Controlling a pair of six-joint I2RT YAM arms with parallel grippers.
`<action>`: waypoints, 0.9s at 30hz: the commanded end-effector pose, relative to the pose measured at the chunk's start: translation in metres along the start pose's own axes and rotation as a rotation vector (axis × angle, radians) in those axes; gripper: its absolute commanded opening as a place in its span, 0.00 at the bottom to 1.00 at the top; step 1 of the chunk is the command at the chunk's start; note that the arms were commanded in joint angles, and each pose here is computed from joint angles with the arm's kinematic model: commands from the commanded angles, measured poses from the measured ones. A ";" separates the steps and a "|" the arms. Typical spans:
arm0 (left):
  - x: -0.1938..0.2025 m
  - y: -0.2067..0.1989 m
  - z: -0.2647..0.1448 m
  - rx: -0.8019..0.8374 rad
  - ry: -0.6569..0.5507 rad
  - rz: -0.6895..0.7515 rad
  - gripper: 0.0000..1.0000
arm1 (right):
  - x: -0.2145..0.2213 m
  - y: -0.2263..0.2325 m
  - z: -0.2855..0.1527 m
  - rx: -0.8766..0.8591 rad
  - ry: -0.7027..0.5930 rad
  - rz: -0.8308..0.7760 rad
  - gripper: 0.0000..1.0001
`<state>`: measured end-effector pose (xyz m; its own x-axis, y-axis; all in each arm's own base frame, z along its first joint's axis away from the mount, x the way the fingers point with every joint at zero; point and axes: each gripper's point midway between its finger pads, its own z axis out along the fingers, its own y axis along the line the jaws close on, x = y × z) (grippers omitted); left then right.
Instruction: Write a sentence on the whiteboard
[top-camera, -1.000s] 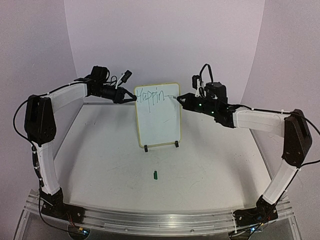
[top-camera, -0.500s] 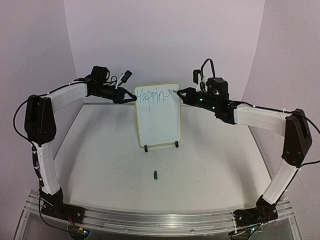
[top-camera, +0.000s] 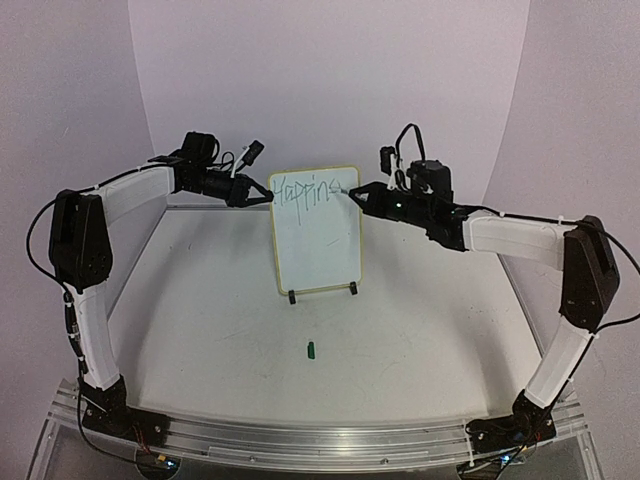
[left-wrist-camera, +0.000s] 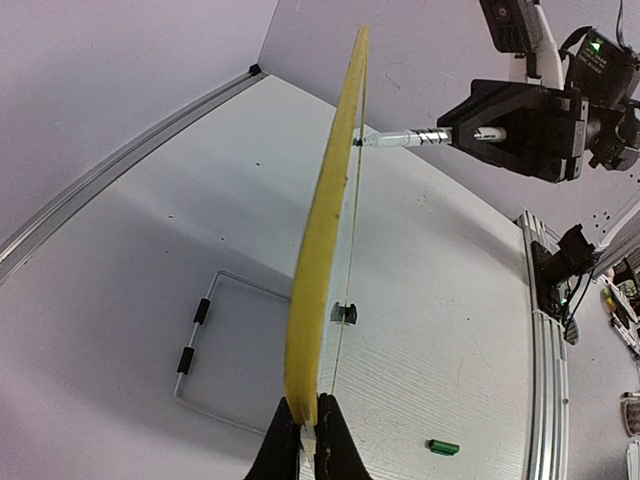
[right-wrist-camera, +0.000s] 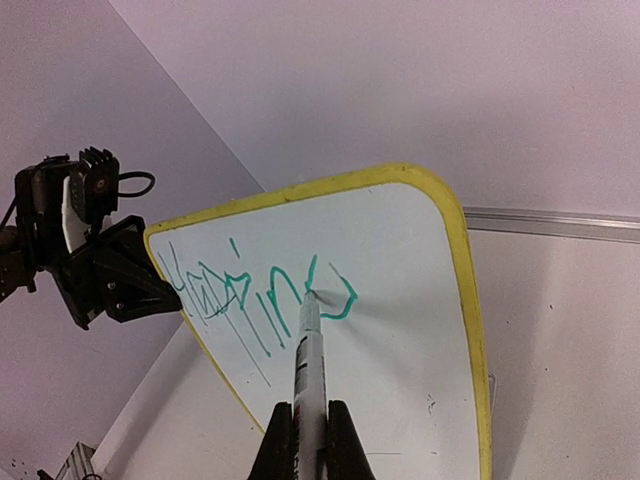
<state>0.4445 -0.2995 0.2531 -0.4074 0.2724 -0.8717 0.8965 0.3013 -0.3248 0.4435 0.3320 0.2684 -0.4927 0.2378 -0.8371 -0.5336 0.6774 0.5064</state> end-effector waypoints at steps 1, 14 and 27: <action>0.013 0.001 0.007 0.002 0.042 -0.023 0.00 | 0.007 -0.006 -0.005 0.013 0.007 0.021 0.00; 0.011 0.000 0.006 0.002 0.039 -0.021 0.00 | -0.017 -0.009 -0.029 0.094 -0.081 -0.014 0.00; 0.012 -0.001 0.006 0.003 0.039 -0.024 0.00 | -0.034 0.000 -0.035 0.051 -0.115 -0.015 0.00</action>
<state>0.4443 -0.2995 0.2533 -0.4081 0.2724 -0.8713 0.8963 0.3007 -0.3258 0.4301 0.3054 0.2823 -0.4522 0.2701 -0.8500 -0.4925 0.7189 0.4905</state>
